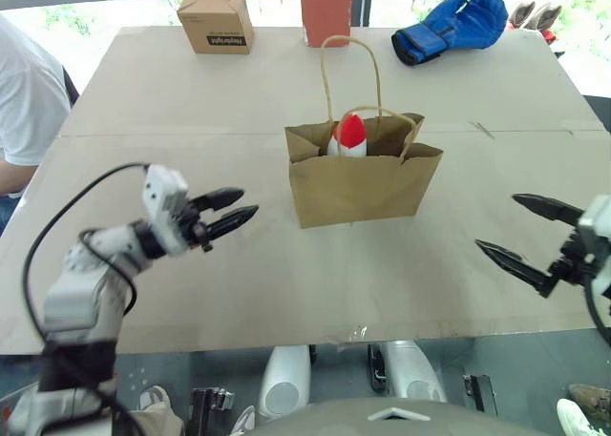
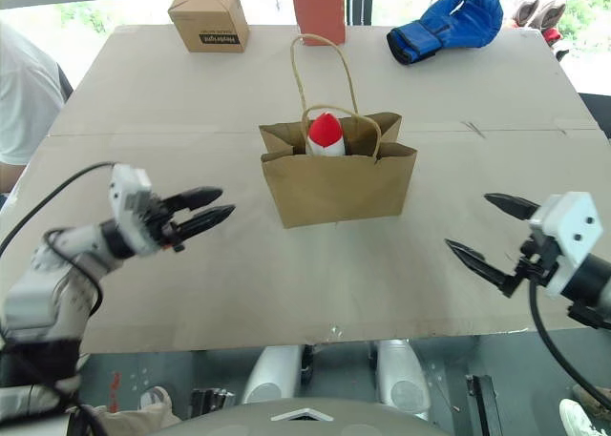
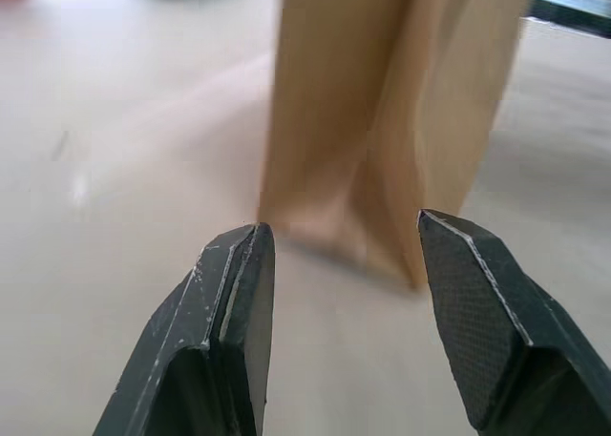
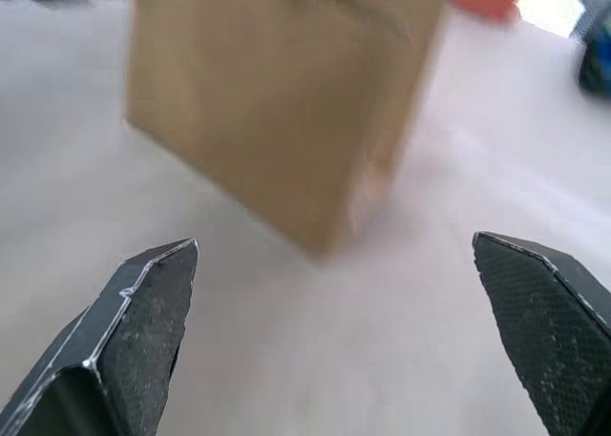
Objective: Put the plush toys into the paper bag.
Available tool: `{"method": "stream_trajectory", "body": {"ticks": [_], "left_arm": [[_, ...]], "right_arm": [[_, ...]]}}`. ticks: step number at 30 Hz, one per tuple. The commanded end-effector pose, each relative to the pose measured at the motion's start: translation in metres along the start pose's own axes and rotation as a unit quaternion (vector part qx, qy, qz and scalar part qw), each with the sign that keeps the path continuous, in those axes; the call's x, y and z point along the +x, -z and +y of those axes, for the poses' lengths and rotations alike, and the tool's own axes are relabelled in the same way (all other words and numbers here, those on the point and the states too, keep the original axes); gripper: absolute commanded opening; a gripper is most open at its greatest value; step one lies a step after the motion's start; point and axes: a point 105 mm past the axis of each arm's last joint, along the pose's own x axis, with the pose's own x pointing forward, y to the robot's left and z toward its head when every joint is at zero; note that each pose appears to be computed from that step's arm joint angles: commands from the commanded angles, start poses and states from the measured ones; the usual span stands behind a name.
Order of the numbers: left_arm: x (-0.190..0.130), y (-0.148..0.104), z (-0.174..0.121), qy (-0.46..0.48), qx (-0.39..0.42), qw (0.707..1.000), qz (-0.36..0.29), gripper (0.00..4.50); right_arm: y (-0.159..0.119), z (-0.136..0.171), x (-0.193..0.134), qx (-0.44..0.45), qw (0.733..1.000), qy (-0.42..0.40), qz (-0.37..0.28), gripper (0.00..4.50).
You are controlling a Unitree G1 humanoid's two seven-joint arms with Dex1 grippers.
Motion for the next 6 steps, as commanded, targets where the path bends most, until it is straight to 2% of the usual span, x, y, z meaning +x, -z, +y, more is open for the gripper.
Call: {"method": "stream_trajectory", "body": {"ticks": [1,6], "left_arm": [[-0.017,-0.009,-0.014,-0.019,-0.004,1.0,-0.008,2.64],[-0.022,0.0,-0.026,-0.002,-0.023,1.0,0.011,2.64]], "right_arm": [[-0.01,-0.008,-0.015,-0.026,1.0,0.008,-0.012,4.5],[0.001,-0.016,-0.025,-0.026,1.0,0.008,0.007,4.5]]}}
